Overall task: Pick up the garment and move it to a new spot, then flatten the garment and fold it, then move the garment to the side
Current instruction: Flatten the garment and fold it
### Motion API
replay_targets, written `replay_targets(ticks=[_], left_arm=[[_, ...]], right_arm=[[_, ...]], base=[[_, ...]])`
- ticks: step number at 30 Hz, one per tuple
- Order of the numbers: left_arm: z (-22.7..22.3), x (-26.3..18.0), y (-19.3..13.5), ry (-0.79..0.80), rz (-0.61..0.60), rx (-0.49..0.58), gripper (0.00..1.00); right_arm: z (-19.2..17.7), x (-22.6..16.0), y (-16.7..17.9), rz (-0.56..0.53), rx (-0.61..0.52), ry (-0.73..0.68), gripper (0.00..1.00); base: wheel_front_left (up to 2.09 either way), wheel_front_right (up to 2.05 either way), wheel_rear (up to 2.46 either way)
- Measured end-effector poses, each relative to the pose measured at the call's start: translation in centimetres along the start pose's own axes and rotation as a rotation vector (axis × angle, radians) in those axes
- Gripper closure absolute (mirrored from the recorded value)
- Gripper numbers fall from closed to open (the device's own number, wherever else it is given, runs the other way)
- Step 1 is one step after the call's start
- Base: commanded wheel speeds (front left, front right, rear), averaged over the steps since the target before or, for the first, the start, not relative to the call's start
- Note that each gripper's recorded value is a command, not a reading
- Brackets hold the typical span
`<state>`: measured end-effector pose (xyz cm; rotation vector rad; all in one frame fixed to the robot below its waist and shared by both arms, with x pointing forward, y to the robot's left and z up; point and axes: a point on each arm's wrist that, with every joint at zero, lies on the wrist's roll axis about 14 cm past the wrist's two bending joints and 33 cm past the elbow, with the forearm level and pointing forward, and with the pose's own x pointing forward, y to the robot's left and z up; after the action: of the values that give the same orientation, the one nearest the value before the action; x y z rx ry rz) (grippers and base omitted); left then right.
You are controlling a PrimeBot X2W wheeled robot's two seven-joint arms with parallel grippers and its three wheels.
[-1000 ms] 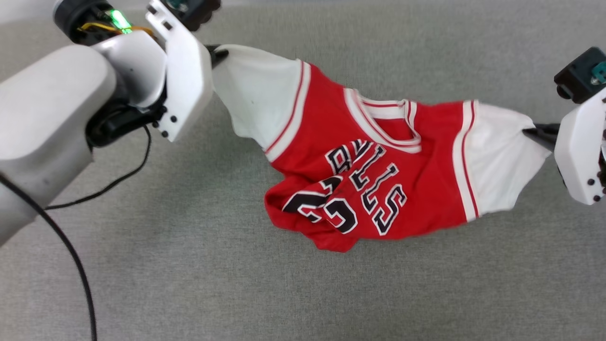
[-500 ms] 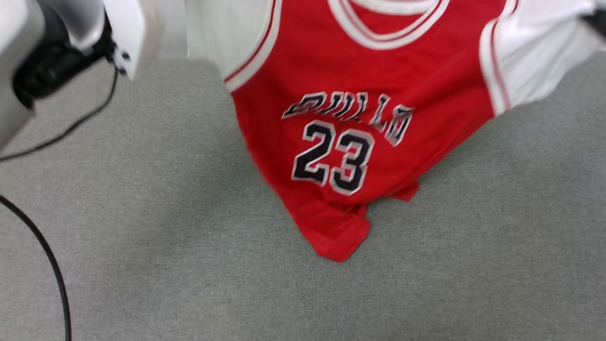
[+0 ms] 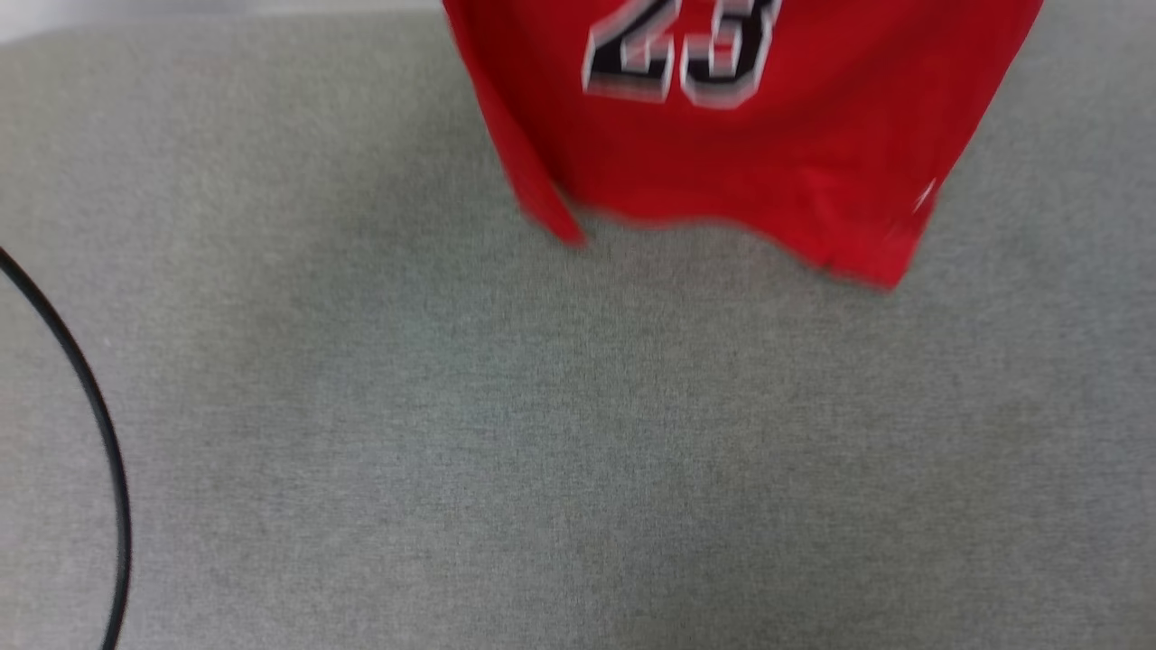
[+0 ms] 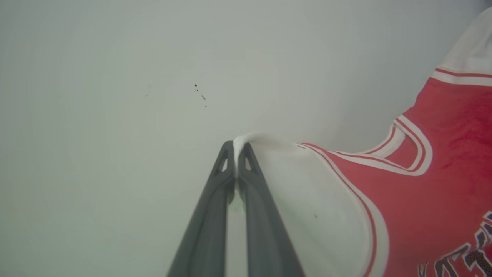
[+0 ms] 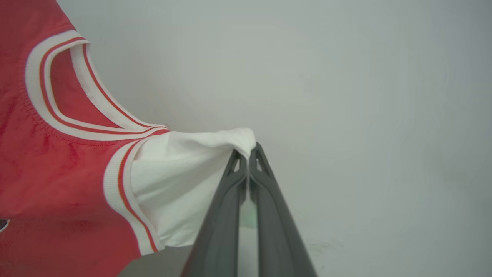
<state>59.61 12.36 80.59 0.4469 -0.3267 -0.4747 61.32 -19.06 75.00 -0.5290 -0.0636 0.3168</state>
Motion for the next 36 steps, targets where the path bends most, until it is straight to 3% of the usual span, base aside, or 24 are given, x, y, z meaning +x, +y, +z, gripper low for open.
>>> replay_targets(ticks=[6, 13, 19, 22, 27, 36], left_arm=[[0.4, 2.5, 3.8, -0.087, 0.109, 0.012, 1.0], [-0.7, 3.9, 5.7, -0.125, 0.172, 0.007, 1.0], [-3.3, 3.9, 7.0, -0.093, 0.213, -0.008, 1.0], [-5.9, 4.0, 6.2, -0.047, 0.203, -0.038, 1.0], [-11.1, 3.3, 2.7, 0.046, 0.153, -0.123, 1.0], [-17.3, -1.4, -2.8, 0.172, 0.108, -0.268, 1.0]], right_arm=[[2.1, 3.9, -1.4, -0.055, -0.041, -0.087, 1.0], [4.0, 6.6, -2.7, -0.106, -0.063, -0.167, 1.0], [1.9, 8.7, -0.9, -0.071, -0.086, -0.13, 1.0], [0.0, 9.4, 0.5, -0.04, -0.101, -0.094, 1.0], [-5.0, 10.0, 4.5, 0.047, -0.029, -0.032, 1.0], [-11.7, 6.0, 11.2, 0.18, 0.078, 0.066, 1.0]], base=[[0.0, 0.0, 0.0], [0.0, 0.0, 0.0], [0.0, 0.0, 0.0], [0.0, 0.0, 0.0], [0.0, 0.0, 0.0], [0.0, 0.0, 0.0]])
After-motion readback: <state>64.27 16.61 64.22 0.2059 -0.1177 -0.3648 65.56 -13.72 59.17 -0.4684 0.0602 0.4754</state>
